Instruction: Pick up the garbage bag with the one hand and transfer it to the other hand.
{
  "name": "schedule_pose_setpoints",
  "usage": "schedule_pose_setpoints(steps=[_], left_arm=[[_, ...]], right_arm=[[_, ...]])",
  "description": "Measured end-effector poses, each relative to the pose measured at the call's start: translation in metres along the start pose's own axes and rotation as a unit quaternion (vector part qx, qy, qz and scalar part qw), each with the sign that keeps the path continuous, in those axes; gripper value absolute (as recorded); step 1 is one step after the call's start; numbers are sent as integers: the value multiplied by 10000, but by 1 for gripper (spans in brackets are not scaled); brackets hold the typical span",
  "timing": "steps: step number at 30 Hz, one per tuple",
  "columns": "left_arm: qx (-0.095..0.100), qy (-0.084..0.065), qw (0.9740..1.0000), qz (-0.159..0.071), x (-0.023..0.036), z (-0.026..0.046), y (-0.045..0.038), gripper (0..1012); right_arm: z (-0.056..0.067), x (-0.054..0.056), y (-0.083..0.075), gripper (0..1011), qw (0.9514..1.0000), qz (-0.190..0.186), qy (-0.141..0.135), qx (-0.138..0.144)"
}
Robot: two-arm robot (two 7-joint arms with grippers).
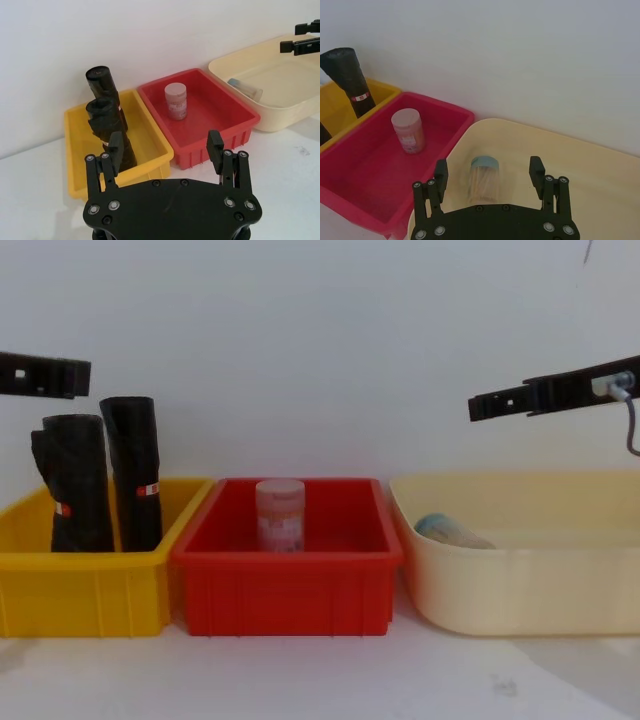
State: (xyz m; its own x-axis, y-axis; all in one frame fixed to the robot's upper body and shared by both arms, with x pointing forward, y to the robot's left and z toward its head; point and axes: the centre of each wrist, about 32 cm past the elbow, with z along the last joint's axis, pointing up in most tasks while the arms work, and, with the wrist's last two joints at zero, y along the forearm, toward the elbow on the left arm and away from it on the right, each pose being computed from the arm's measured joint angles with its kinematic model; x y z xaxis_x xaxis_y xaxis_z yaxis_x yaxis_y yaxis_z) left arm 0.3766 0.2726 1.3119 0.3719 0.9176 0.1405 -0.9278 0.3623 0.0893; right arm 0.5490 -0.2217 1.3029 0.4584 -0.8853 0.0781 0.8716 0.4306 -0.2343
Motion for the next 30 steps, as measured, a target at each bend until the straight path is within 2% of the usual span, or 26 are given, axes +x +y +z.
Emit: schedule_pose_setpoints(steps=[10,30], left_arm=[[-46,-48,10000,-65,22,47,1,1001],[-72,-71,9999,-103,32,73,2,1001]], right_arm=[[0,-2,10,1000,10000,6,-5,-14],[-1,-1,16,1000,10000,6,-9,-27]])
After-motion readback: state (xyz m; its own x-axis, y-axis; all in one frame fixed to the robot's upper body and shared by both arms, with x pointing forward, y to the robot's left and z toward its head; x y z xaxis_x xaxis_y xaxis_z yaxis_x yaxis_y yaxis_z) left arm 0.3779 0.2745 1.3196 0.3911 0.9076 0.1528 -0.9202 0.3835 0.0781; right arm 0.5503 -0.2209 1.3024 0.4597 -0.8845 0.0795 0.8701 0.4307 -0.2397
